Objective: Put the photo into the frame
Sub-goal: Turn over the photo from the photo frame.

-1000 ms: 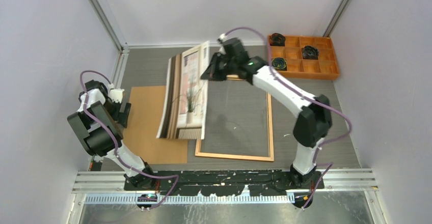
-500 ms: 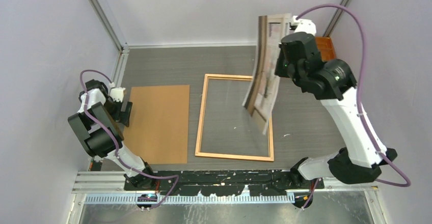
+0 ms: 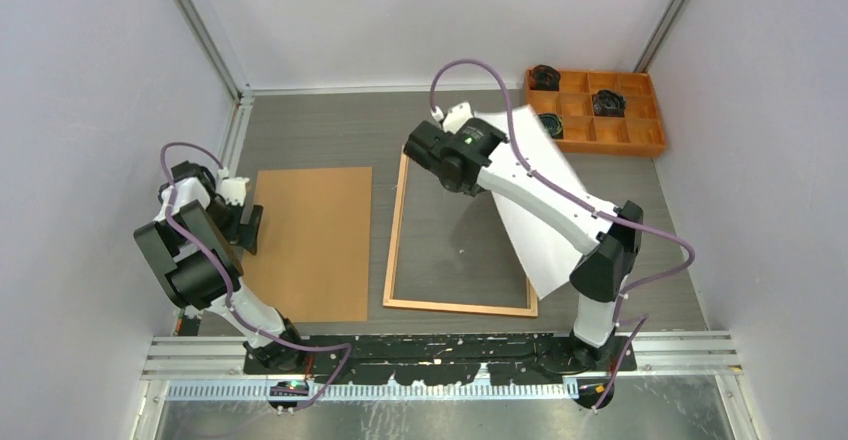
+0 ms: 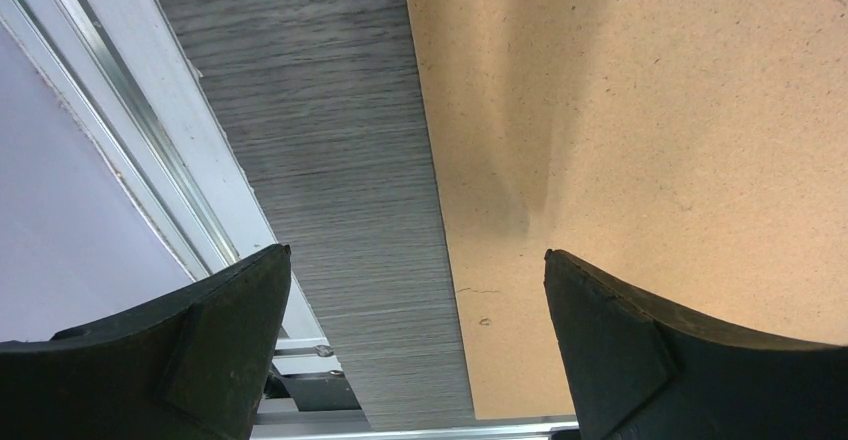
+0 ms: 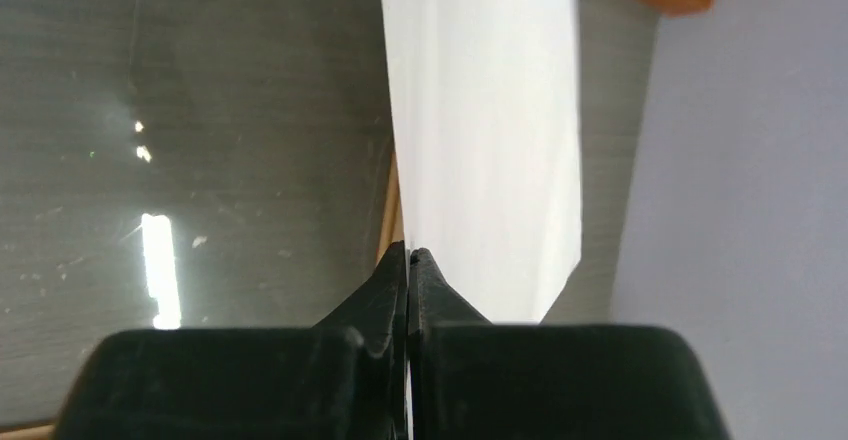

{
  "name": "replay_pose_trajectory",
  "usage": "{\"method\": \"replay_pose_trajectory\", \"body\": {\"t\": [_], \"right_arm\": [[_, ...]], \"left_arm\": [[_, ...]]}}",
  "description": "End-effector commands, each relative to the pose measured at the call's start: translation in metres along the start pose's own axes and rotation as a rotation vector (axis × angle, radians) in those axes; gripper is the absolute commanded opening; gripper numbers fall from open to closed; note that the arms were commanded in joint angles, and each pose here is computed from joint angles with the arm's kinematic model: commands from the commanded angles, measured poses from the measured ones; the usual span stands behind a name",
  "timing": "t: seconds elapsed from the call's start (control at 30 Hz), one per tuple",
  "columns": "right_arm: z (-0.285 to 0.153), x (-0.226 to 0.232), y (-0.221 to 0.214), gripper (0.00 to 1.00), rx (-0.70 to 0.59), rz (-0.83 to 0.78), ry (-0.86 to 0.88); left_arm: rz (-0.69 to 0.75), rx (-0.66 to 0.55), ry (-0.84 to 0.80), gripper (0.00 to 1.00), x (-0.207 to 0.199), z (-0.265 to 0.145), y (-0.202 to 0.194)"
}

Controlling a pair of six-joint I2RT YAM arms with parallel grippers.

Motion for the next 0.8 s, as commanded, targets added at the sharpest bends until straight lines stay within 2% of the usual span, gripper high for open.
{"method": "replay_pose_trajectory", "body": {"t": [0.0, 0.13, 0.23, 0.5, 0.77], "right_arm": [[-0.006, 0.023, -0.014, 0.01, 0.036, 0.276, 0.144], [-0.006, 0.052, -0.010, 0.01, 0.039, 0.569, 0.298], [-0.003, 0.074, -0.002, 0.01, 0.069, 0.712, 0.364], [0.024, 0.131, 0.015, 0.01, 0.198, 0.804, 0.280], [0.042, 0.146, 0.022, 0.01, 0.174, 0.920, 0.196]], "left_arm": [[0.006, -0.036, 0.019, 1.00, 0.002, -0.002, 0.004], [0.008, -0.035, 0.019, 1.00, 0.001, -0.001, 0.004], [0.011, -0.035, 0.020, 1.00, 0.000, 0.000, 0.003], [0.023, -0.035, 0.027, 1.00, -0.003, -0.003, 0.003], [0.035, -0.026, 0.050, 1.00, 0.000, -0.003, 0.001]]}}
Point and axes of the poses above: each gripper's point midway between its finger pads, its own z axis out along the fingers, its own x axis along the line the jaws close on, y = z × x, the point moved 2 cm from there along -z, back along the fingers, and after that the axes turned 1 degree about z, right-handed, at the moved point
